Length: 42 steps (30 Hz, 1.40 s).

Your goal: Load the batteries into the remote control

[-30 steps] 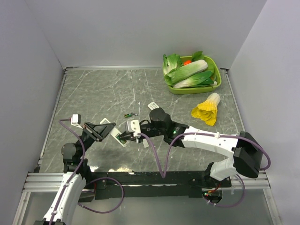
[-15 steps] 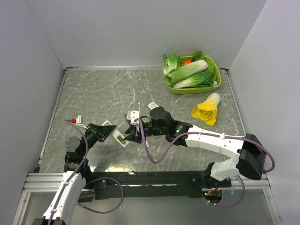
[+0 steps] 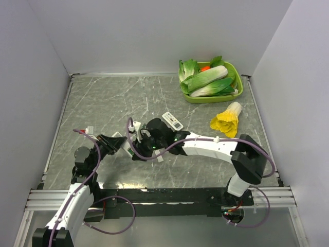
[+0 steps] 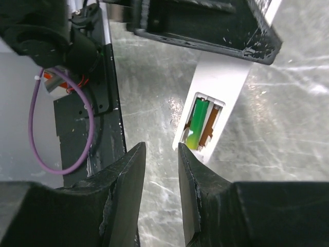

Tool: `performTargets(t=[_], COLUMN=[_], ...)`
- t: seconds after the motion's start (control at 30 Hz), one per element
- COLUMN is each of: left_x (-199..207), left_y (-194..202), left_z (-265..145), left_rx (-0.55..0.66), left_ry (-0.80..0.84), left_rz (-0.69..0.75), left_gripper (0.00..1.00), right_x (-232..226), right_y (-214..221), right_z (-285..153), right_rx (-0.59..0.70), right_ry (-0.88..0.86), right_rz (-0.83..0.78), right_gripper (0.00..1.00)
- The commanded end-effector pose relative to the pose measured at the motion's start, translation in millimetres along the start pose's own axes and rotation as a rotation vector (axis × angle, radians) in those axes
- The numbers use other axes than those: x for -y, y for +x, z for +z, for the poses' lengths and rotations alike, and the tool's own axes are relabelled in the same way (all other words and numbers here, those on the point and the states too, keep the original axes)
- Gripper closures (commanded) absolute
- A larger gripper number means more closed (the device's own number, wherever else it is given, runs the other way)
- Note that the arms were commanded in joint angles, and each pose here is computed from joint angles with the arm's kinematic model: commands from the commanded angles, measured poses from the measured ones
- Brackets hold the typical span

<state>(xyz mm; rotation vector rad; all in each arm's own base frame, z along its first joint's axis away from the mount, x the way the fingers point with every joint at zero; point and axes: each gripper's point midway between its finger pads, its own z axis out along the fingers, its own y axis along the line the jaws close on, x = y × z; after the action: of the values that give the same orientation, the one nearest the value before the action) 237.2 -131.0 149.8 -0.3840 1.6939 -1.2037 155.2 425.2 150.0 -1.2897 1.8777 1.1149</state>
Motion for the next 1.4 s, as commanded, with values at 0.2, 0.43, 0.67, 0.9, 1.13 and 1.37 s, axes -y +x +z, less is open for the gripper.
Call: performTargets(t=[0.2,0.43,0.67,0.9,1.13,1.37], left_x=[-1.4,-2.2,-4.4,-2.9,-13.0,-19.7], left_y=[3.2,5.8,5.9,7.5,9.0,13.8], left_z=[-1.8,-1.3,-1.3,-0.8,0.8,3.0], left_rx=[0.018,0.007,0.012,0.003,-0.005,-0.027], left_ry=[0.032,0.026,0.013,0.017,-0.037,-0.067], left_rz=[0.061,0.072,0.068,0.043,0.022,-0.011], left_gripper=[0.98,0.98,0.98,0.98,0.98,0.98], right_x=[-1.0,2.8,7.5,13.3,23.4,36.8], right_y=[-17.7,-17.8,-33.6,-36.4,-30.3,-28.1], right_z=[28.5,28.9,7.9,0.1,0.0,4.0], right_rx=[0.011,0.019,0.079,0.093,0.093,0.094], right_ry=[-0.034,-0.018,0.063,0.116,0.163,0.241], right_rz=[0.087,0.095,0.062,0.047,0.059,0.074], right_gripper=[0.61,0.61,0.61,0.65,0.69,0.73])
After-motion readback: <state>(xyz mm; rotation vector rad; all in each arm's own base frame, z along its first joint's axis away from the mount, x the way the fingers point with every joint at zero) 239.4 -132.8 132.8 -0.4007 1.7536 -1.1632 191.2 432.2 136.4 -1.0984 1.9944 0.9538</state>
